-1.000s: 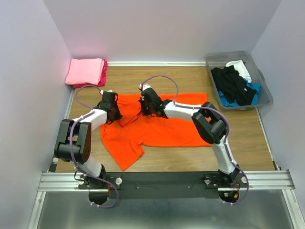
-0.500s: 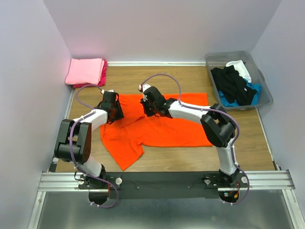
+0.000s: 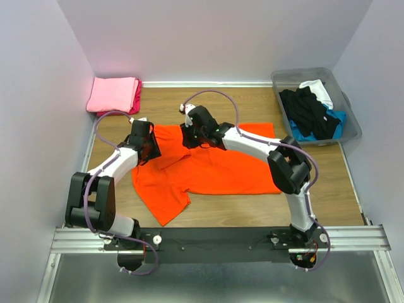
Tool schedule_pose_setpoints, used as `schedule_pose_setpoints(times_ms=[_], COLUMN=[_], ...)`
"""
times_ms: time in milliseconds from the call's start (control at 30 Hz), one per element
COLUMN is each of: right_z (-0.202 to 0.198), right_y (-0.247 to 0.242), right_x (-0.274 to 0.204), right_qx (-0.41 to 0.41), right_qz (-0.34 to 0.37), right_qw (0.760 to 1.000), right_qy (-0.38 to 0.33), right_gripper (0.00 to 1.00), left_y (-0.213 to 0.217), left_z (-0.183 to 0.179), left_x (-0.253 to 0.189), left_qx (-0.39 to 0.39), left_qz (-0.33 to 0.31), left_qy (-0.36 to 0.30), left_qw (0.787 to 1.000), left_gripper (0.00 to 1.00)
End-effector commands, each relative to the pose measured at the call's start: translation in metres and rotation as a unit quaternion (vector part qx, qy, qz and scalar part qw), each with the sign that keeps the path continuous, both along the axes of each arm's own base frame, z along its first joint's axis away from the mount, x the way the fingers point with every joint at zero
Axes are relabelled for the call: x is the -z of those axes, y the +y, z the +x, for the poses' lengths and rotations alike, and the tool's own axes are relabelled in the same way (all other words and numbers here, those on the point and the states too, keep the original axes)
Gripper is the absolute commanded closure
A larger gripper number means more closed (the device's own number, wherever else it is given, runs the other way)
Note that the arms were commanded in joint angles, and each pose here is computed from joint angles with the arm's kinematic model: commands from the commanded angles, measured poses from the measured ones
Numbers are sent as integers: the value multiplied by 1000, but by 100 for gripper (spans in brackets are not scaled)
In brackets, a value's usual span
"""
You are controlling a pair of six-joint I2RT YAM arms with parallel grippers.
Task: Fold and stack the t-shirts
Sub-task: Fold the tshirt
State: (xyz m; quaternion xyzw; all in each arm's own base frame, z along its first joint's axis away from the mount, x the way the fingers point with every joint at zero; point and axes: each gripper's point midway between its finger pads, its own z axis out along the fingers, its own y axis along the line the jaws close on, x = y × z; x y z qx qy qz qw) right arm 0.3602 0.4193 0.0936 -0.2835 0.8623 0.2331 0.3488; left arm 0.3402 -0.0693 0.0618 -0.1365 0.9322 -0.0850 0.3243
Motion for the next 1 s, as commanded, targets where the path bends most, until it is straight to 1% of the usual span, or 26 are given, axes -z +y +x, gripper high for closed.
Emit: schedule_pose_setpoints(times_ms=[0, 33, 133, 167, 300, 433, 500, 600, 667, 733, 767, 833, 867, 900, 933, 967], right_z=[1, 0, 2, 1, -6, -13, -15, -11, -3, 10, 14, 28, 33, 37, 46, 51], right_y=[22, 24, 28, 27, 12, -7, -13, -17, -19, -31, -37, -62, -72, -82, -106, -119], right_x=[11, 26, 39, 50, 78, 91, 90, 72, 48, 24, 18, 11, -3, -4, 0, -7], right_qx=[-10, -9, -9, -8, 3, 12, 15, 18, 25, 43, 50, 79, 91, 100, 129, 145], right_qz=[29, 23, 20, 13, -15, -34, -37, -28, -15, -6, -5, -14, -11, -14, -27, -24], right_qw=[999, 998, 998, 997, 996, 994, 994, 996, 997, 998, 998, 997, 996, 995, 991, 989], right_qy=[41, 54, 63, 71, 88, 98, 100, 86, 65, 41, 35, 19, 5, 2, 0, -6], right_gripper=[71, 71, 72, 72, 73, 74, 74, 74, 73, 73, 72, 71, 70, 69, 69, 68], left_y=[0, -1, 0, 0, 5, 13, 16, 19, 20, 19, 18, 17, 17, 19, 20, 24], left_z=[-19, -20, -23, -23, -29, -36, -38, -42, -42, -40, -35, -30, -23, -19, -12, -3], left_x=[26, 30, 41, 43, 51, 56, 56, 53, 49, 38, 27, 17, 8, 2, -3, -7], left_qx=[7, 8, 9, 8, -1, -10, -13, -16, -20, -20, -21, -28, -34, -40, -47, -62], left_qz=[2, 1, 4, 4, 10, 15, 15, 13, 11, 8, 5, 0, -3, -5, -7, -7], left_qy=[50, 56, 72, 75, 92, 102, 105, 108, 105, 93, 79, 63, 48, 38, 26, 18], left_qw=[999, 998, 997, 997, 996, 995, 994, 994, 994, 995, 997, 998, 998, 998, 999, 998], left_gripper=[59, 60, 61, 61, 62, 63, 63, 64, 64, 63, 58, 51, 46, 43, 39, 37])
